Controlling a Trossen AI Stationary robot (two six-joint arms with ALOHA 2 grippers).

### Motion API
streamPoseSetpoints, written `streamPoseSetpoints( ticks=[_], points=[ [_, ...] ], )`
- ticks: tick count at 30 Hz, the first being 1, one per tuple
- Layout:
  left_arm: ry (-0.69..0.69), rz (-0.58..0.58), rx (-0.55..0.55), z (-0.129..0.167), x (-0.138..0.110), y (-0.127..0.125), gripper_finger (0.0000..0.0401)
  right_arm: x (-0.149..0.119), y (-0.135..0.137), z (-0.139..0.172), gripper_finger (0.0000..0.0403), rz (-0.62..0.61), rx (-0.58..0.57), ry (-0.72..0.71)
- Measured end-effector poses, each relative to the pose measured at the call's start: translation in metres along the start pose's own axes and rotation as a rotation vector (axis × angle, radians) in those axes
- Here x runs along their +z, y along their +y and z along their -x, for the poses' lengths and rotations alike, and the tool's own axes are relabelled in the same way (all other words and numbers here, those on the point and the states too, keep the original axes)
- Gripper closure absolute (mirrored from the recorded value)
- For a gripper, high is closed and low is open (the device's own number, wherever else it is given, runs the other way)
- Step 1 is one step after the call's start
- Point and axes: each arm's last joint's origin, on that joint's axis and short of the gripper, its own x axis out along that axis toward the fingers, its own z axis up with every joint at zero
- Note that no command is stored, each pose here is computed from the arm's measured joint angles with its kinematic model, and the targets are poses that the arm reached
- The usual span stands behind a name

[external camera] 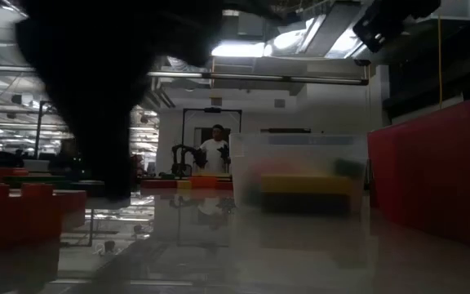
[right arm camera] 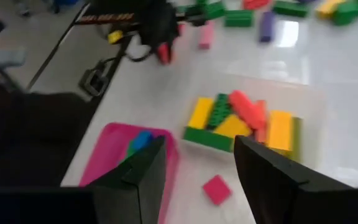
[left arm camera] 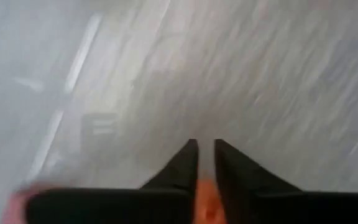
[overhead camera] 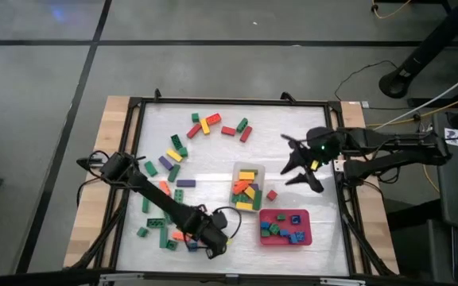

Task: Sort blocks by size
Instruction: Put the orange square game piece into the red bin

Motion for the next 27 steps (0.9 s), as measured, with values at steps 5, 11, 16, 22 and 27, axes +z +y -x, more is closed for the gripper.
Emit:
streamPoseSetpoints(
  ticks=[5,11,16,22,27],
  points=[
    [-0.043,0.003,-0.073,0.008,0.022,0.005,0.0386,-0.002,0.020,-0.010,0.0216,0.068,0.041,0.037],
    [0.000,0.015,-0.129,0.014,0.034,0.013,0.0365,-0.005,0.036,-0.016,0.0217,0.133,-0.025,0.064],
    [0.161,0.056,-0.217,0.014,0.031,0.013,0.0318,-0.007,0.045,-0.018,0.0216,0.135,-0.008,0.071],
    [0.318,0.106,-0.228,0.016,0.020,0.014,0.0239,-0.008,0.051,-0.026,0.0217,0.134,-0.032,0.091],
    [0.354,0.134,-0.180,0.016,0.016,0.017,0.0205,-0.007,0.056,-0.040,0.0216,0.157,-0.014,0.104]
  ],
)
